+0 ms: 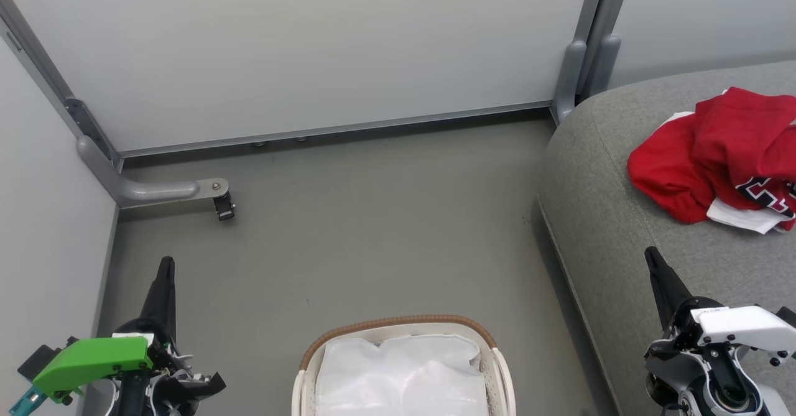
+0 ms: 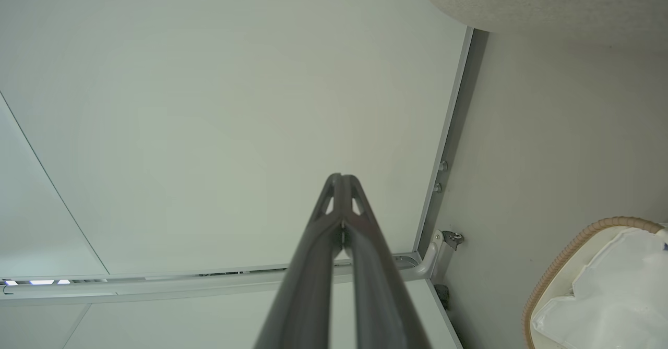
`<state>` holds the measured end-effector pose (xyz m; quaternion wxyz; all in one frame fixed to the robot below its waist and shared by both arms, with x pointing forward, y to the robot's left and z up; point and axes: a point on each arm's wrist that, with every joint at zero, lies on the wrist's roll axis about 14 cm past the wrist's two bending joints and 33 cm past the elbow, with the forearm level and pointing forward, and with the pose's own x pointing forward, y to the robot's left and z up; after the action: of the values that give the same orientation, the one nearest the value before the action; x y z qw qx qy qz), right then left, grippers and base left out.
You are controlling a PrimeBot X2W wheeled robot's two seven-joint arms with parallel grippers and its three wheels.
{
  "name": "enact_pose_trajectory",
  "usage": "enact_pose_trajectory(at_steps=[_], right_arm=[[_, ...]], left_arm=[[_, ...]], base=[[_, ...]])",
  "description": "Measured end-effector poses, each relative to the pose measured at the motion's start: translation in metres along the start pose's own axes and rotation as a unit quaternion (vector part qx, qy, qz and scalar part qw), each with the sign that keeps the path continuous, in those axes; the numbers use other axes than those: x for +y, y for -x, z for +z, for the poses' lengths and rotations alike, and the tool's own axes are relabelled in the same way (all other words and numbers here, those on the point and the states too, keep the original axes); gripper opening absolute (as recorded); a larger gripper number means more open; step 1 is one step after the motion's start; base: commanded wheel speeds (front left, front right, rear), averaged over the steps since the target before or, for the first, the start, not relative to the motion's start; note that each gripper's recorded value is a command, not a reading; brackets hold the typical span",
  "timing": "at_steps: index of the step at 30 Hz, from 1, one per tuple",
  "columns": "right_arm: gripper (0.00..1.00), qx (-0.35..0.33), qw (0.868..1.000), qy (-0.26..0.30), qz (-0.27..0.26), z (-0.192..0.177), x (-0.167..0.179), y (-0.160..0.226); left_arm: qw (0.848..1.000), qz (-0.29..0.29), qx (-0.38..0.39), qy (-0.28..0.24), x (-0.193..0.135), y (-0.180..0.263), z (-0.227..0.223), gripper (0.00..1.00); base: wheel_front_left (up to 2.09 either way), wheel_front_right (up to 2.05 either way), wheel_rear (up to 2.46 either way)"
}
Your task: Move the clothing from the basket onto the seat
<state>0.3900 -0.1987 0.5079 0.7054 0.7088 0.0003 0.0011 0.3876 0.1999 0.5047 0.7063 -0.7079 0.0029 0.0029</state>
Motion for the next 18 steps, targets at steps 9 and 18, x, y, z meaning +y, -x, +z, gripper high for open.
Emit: enact_pose_trajectory(at_steps=[9, 18], right_arm=[[0.00, 0.000, 1.000, 0.000, 0.000, 0.0000, 0.0000, 0.0000], [0.00, 0.000, 1.000, 0.000, 0.000, 0.0000, 0.0000, 0.0000]], left_arm=[[1.000, 0.000, 0.000, 0.000, 0.0000, 0.0000, 0.0000, 0.00], [1.000, 0.000, 0.000, 0.000, 0.0000, 0.0000, 0.0000, 0.00]], base=[[0.00, 0.00, 0.00], [0.00, 0.00, 0.00]])
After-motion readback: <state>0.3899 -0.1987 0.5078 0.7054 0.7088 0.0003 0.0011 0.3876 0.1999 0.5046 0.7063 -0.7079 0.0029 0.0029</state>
